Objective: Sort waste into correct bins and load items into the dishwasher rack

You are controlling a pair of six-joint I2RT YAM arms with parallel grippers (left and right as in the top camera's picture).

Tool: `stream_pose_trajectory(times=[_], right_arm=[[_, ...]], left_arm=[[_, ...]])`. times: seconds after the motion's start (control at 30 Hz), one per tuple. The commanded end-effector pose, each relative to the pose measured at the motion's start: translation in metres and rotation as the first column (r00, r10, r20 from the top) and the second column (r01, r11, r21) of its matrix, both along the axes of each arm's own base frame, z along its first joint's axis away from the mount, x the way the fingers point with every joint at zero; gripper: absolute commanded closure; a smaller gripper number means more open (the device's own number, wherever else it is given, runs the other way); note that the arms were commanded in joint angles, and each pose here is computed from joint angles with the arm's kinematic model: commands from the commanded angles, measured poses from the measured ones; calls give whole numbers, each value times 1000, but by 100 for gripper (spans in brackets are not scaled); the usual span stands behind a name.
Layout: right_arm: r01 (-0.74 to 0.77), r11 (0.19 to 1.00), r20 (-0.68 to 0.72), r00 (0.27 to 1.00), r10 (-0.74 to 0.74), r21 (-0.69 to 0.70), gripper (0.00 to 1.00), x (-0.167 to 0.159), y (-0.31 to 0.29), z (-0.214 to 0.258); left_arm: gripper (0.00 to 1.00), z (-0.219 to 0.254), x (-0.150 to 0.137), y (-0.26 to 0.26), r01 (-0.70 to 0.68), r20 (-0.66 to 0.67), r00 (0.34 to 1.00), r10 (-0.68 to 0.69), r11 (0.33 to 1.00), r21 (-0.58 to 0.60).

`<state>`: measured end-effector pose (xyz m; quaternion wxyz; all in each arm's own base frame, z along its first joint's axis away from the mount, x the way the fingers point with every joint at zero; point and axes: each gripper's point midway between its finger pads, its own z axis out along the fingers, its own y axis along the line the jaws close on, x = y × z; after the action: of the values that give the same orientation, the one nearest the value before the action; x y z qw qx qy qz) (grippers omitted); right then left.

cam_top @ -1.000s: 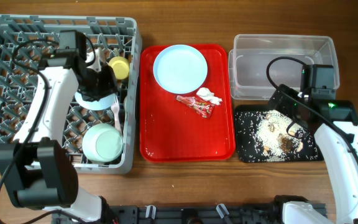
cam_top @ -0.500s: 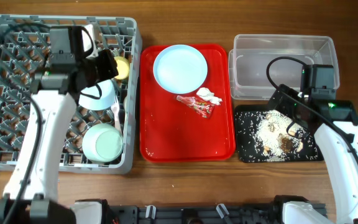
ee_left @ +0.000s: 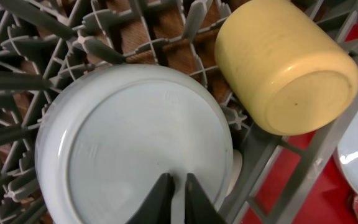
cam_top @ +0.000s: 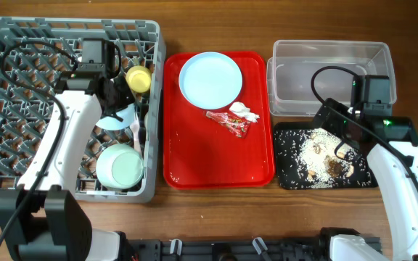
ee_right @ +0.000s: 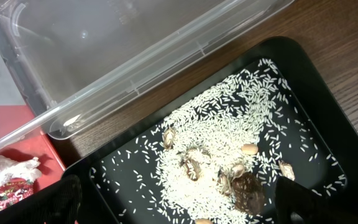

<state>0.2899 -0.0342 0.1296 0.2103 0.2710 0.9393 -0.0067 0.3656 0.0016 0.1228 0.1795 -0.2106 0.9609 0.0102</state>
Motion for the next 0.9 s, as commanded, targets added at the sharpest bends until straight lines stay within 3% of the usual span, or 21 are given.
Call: stream_pose_trajectory(times=[0.0,0.13,0.2,0.33,0.5,0.63,0.87], right_arm=[[-10,1000,6,1000,10,-3,0,3,0,2],[-9,1000,5,1000,9,-3,1,3,0,2],[-9,1000,6,1000,9,-3,0,3,0,2],[-9,1000,6,1000,9,-3,0,3,0,2],[-9,1000,6,1000,9,-3,0,3,0,2],[-9,1000,6,1000,9,-3,0,3,0,2],[-9,1000,6,1000,9,-3,0,3,0,2]], left_arm=[[87,45,10,-5,6,151,988,0,999,-42],[73,109,33,-63,212,402,908,-116,956,-203],[63,115,40,-97,299,452,873,-184,934,-197],[62,99,50,-166,435,473,826,-306,881,-188],[62,49,60,-207,476,381,838,-389,864,-163],[72,-8,67,-189,400,244,895,-373,913,-74],[72,-64,69,-175,360,123,926,-357,933,-2]])
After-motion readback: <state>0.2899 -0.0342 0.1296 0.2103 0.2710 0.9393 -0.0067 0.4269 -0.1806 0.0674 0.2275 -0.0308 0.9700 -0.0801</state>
